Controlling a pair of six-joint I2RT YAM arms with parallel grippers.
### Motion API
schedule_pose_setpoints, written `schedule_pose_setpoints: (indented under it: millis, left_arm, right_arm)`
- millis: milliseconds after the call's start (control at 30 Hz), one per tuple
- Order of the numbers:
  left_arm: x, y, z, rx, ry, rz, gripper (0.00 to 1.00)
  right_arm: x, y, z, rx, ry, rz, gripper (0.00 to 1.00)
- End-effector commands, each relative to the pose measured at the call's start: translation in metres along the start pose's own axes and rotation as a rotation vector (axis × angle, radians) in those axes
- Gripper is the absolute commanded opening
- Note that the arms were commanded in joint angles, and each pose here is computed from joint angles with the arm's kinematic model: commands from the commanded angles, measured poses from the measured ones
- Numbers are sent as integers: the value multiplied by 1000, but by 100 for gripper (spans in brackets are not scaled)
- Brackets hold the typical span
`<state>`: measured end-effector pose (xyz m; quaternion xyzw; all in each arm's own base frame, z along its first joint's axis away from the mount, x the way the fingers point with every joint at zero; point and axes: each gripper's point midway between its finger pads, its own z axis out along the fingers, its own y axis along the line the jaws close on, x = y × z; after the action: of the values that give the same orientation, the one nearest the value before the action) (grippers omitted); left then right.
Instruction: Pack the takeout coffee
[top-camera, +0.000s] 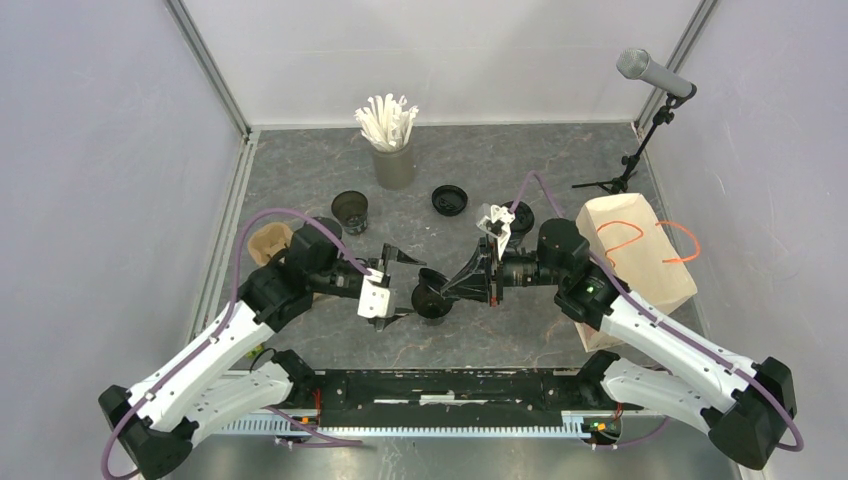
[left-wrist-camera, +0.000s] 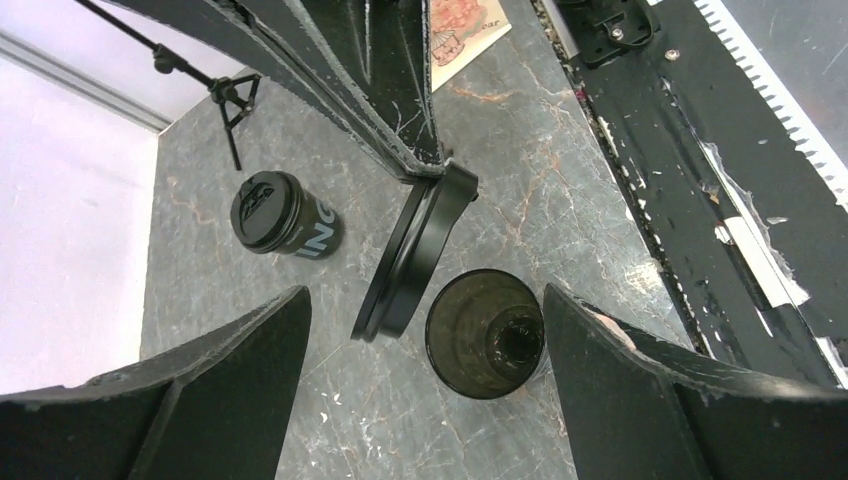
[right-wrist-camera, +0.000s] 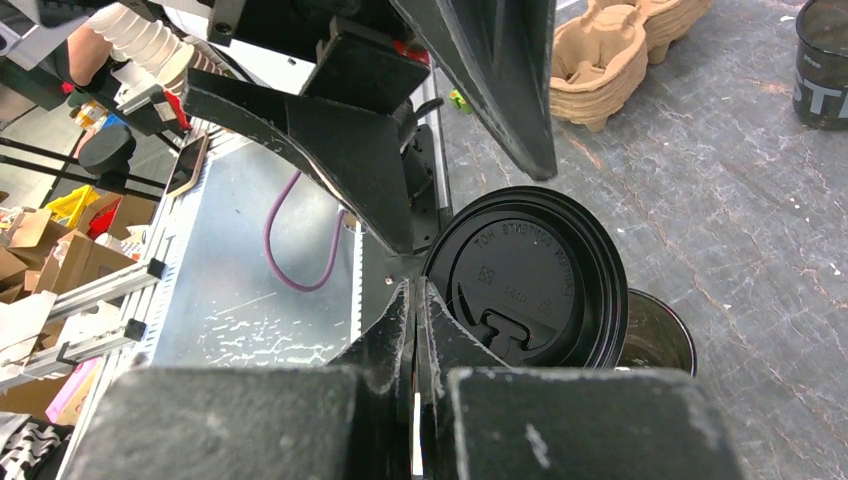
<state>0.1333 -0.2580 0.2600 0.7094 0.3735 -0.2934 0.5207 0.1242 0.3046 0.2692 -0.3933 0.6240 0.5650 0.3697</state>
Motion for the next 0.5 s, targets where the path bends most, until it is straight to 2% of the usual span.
schedule_pose_setpoints:
  millis: [0,133,233,300,467]
  left_arm:
    - [-19,10,5,24,-46,98,90]
    - [-11,8,14,44,-21,96,85]
    - [-8,5,18,61,-16,86,77]
    - [-6,5,21,65,-8,81,67]
    - [-7,2,23,74,-9,70,59]
  right_arm:
    - [-12,14,0,-52,-40,-37,0]
    - [-12,19,1,-72,-46,-43,0]
    - [-13,21,0,-74,-48,-46,0]
    - [-13,22,0,-79,-49,-48,0]
    - [-12,22,1,-84,-45,-50,0]
